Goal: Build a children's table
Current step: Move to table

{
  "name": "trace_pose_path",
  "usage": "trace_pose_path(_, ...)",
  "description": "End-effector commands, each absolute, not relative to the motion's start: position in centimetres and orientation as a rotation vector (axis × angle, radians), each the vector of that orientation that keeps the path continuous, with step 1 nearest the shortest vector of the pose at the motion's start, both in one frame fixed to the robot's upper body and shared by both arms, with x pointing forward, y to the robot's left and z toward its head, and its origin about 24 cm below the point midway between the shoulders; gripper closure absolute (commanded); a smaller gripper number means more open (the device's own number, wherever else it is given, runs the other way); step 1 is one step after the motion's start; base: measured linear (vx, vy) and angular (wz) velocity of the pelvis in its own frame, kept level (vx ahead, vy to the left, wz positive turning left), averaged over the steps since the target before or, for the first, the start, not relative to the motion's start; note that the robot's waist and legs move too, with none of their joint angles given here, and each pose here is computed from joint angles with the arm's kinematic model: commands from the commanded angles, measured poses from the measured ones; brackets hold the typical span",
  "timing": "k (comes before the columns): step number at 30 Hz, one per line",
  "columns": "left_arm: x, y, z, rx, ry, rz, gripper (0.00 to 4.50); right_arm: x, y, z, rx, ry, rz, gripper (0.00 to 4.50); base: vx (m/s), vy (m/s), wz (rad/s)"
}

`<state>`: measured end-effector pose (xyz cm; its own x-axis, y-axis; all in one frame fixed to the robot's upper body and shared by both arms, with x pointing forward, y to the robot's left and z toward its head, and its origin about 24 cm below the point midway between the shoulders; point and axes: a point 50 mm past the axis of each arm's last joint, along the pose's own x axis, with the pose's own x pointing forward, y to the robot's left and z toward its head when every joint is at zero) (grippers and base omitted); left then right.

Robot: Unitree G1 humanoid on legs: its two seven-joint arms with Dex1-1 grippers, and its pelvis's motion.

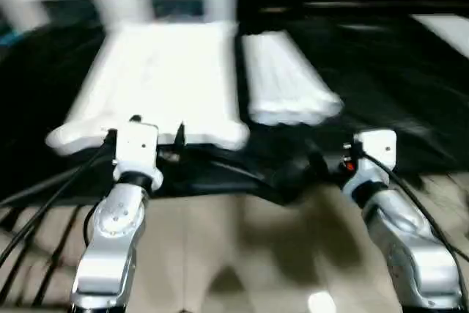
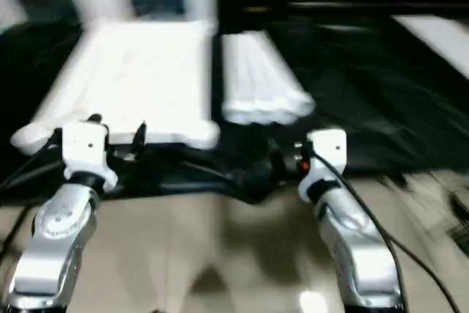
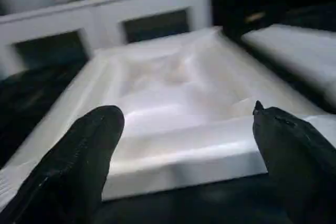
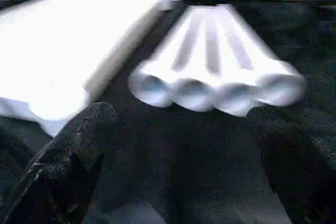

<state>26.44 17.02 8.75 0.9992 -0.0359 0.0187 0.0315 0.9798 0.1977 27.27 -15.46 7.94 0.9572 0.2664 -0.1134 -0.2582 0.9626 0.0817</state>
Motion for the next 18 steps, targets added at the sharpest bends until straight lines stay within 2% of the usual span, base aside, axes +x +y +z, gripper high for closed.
trace_pose_path(1, 26.5, 16.2, 8.6, 0.196, -0.013, -0.062, 0.04, 26.9, -15.9, 7.4, 0.093, 0.151, 0.259, 0.0, 0.137, -0.085, 0.1)
trace_pose_path(4, 26.1, 16.0, 8.0, 0.182, 0.01, -0.065, 0.04, 26.4, -14.9, 7.6, 0.114, 0.156, 0.358, 0.0, 0.087, -0.068, -0.08)
trace_pose_path(8, 26.0, 16.2, 7.8, 0.16, 0.02, -0.054, 0.04, 26.3, -14.3, 7.7, 0.156, 0.138, 0.384, 0.0, 0.09, -0.075, 0.1)
trace_pose_path(12, 25.8, 16.8, 7.4, 0.115, 0.042, -0.034, 0.04, 26.8, -14.7, 7.9, 0.133, 0.106, 0.308, 0.0, 0.086, 0.021, 0.05)
trace_pose_path(14, 25.7, 16.9, 7.3, 0.111, 0.046, -0.037, 0.04, 26.8, -14.7, 7.7, 0.158, 0.127, 0.341, 0.0, 0.122, 0.108, 0.04)
trace_pose_path(18, 25.7, 17.0, 7.4, 0.117, 0.039, -0.031, 0.04, 26.9, -14.9, 7.8, 0.123, 0.117, 0.357, 0.0, 0.139, 0.061, 0.04)
